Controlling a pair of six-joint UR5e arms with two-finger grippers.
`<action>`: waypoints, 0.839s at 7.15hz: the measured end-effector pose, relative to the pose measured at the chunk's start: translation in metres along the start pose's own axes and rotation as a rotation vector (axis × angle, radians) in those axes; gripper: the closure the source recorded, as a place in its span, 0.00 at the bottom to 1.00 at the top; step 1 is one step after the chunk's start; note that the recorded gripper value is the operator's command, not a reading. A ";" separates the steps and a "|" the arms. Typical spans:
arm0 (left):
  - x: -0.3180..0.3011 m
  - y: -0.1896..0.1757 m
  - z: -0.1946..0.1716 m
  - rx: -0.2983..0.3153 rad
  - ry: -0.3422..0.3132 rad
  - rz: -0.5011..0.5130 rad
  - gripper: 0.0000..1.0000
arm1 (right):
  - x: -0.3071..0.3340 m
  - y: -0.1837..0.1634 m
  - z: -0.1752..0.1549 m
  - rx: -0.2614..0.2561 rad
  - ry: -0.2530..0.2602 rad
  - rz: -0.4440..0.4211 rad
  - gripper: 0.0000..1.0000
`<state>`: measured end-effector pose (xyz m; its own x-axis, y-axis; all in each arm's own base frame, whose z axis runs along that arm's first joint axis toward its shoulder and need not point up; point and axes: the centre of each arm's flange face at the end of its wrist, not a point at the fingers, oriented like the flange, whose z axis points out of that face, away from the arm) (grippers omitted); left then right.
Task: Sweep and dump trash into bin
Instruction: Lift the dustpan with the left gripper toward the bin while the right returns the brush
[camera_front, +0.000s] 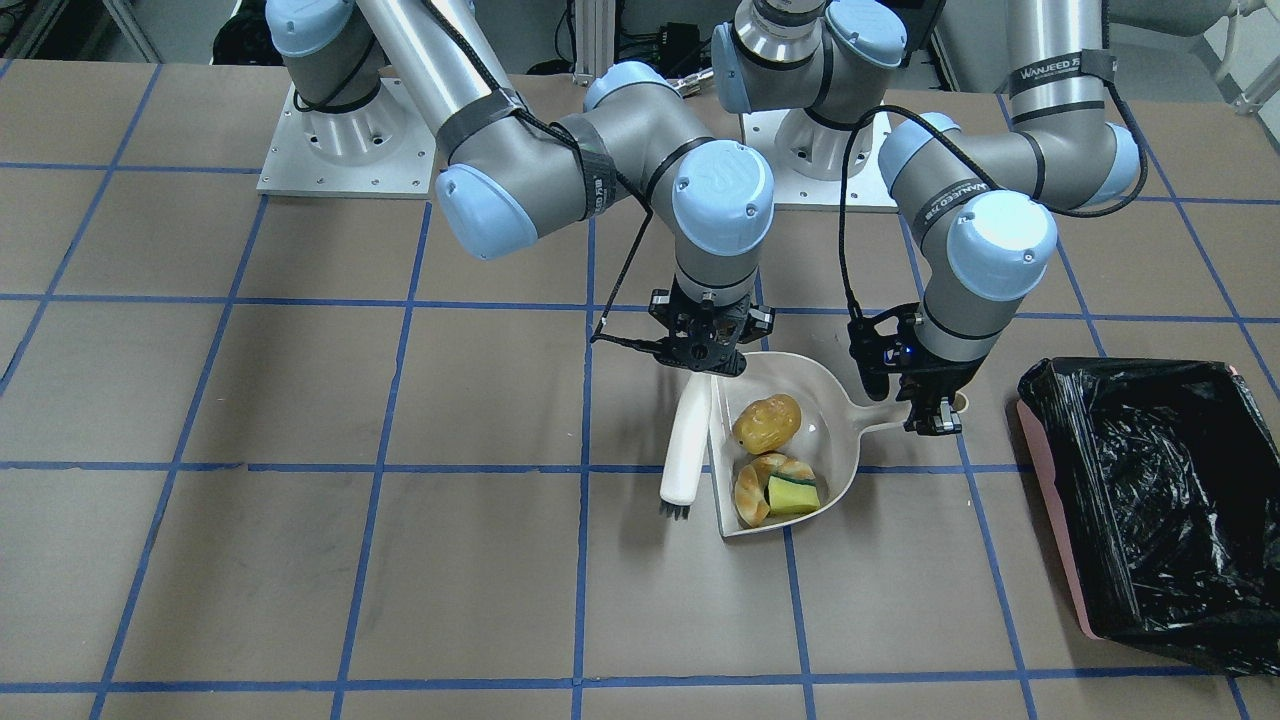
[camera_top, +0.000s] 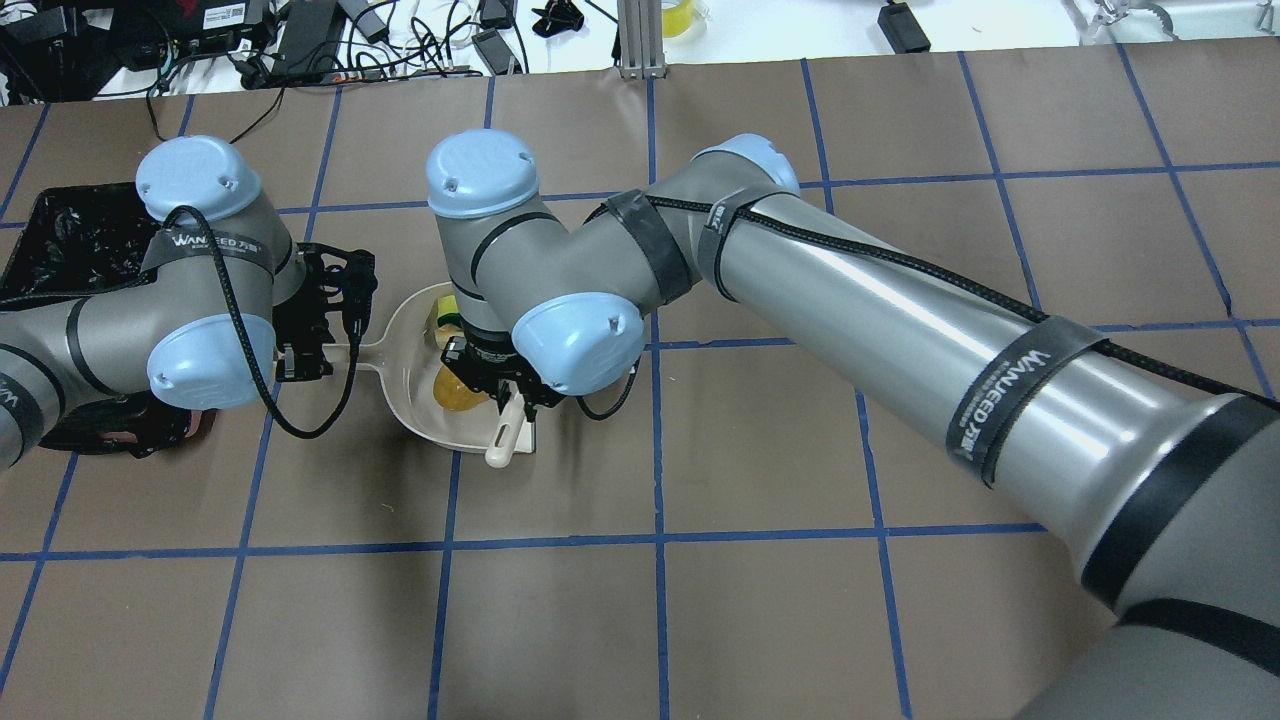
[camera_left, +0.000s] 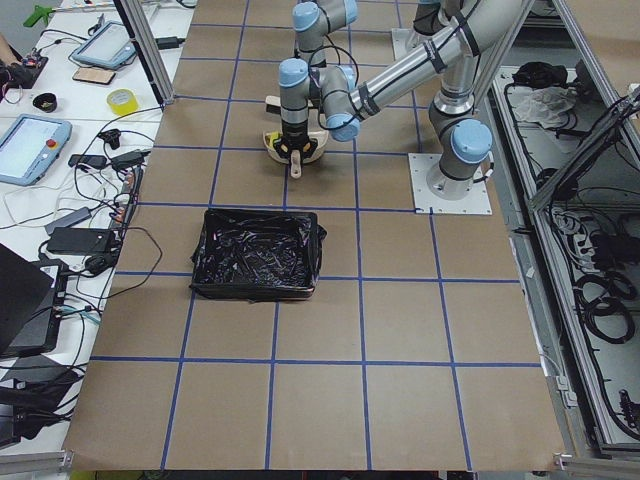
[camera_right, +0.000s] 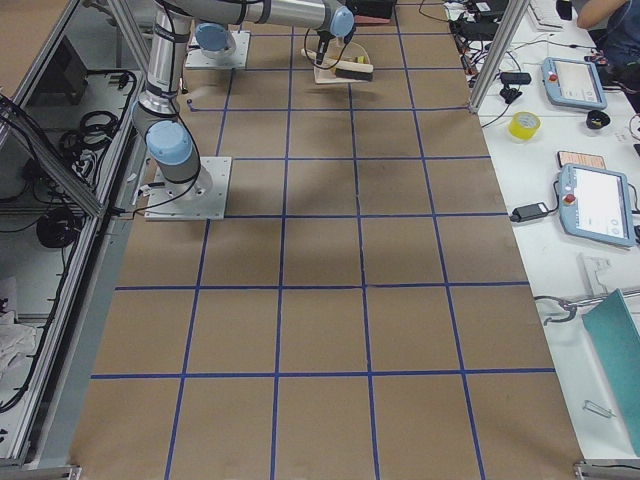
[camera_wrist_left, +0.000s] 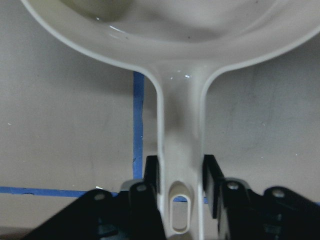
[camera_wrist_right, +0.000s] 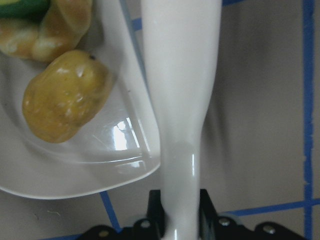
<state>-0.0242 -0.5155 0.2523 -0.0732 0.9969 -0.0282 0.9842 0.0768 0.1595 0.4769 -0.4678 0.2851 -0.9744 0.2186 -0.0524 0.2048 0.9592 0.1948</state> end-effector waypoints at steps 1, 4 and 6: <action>-0.001 0.006 -0.001 0.001 -0.008 -0.005 1.00 | 0.032 -0.015 -0.027 -0.009 0.035 -0.037 1.00; -0.006 0.034 -0.001 0.083 -0.030 -0.031 1.00 | 0.188 -0.093 -0.117 -0.022 0.072 -0.116 1.00; -0.009 0.045 -0.001 0.144 -0.045 -0.060 1.00 | 0.314 -0.160 -0.131 -0.027 0.060 -0.126 1.00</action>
<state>0.0209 -0.5205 0.2606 -0.1284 0.9886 -0.0784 0.9915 0.1298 0.0133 0.1265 -0.5758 0.3654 -0.9962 0.0848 -0.0196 0.0786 0.9730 0.2171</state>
